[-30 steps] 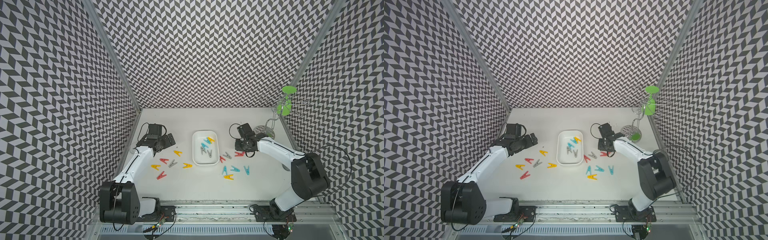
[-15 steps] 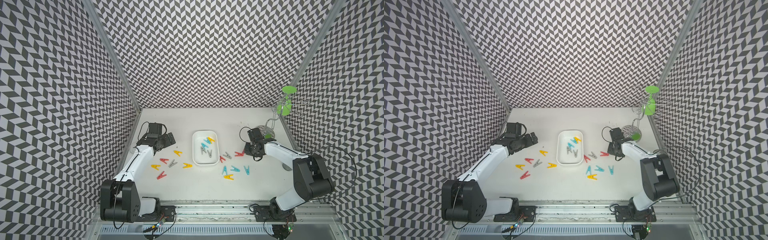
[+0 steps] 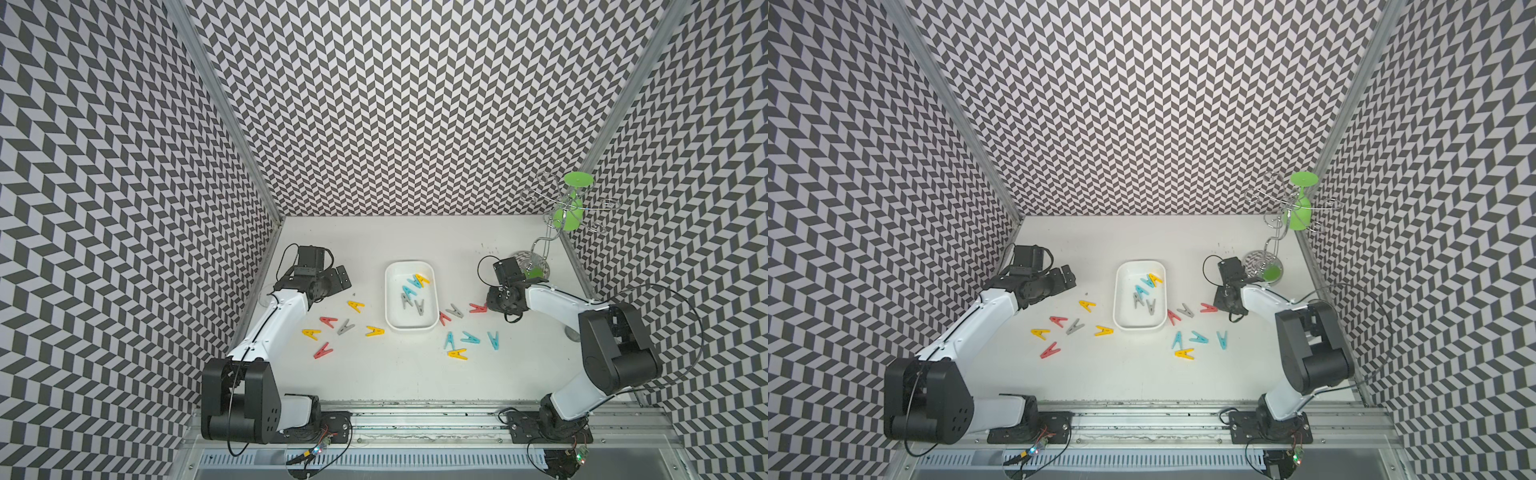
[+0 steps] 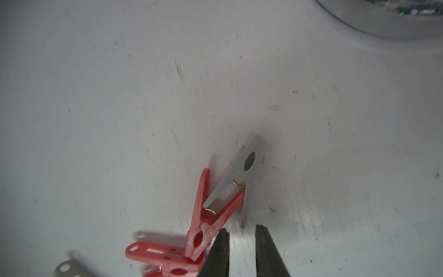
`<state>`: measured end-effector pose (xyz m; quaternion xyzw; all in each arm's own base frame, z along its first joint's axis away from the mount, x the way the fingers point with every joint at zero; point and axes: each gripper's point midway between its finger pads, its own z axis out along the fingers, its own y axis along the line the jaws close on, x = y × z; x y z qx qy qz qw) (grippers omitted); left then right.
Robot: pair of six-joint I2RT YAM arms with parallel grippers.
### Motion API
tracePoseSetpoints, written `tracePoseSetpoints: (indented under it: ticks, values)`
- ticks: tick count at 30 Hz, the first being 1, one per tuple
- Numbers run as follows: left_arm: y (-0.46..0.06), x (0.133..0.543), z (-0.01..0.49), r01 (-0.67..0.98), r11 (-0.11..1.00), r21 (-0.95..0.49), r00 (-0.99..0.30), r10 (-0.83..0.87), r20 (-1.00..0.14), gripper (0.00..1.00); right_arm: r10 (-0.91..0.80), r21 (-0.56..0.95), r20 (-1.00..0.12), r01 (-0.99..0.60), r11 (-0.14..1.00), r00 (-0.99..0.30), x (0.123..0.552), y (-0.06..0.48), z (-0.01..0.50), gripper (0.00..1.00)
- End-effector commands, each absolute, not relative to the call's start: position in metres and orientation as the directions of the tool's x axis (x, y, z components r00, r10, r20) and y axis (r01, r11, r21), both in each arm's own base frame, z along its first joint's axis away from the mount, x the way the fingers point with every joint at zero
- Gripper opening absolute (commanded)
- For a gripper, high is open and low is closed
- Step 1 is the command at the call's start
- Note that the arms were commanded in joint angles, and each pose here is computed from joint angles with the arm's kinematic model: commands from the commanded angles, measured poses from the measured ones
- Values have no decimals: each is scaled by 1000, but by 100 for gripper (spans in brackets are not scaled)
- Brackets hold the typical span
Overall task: Put the clothespins into the storage box
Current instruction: Pick up the clothespin from the center of the board.
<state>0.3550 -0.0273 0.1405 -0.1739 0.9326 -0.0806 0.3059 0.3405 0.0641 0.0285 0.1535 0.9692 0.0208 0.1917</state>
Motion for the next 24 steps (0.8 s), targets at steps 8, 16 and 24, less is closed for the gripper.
tracePoseSetpoints:
  ticks: [8,16,24]
  values:
    - [-24,359,150,-280,926,-255,-738,-377,-560,100,325,99,-382,311,945,-865,351,58,17,21]
    - [-24,359,150,-279,925,-257,-738,-378,-559,100,328,72,-397,327,942,-857,363,51,13,21]
    - [-24,357,148,-282,924,-257,-738,-380,-557,100,318,61,-407,321,945,-856,366,48,16,10]
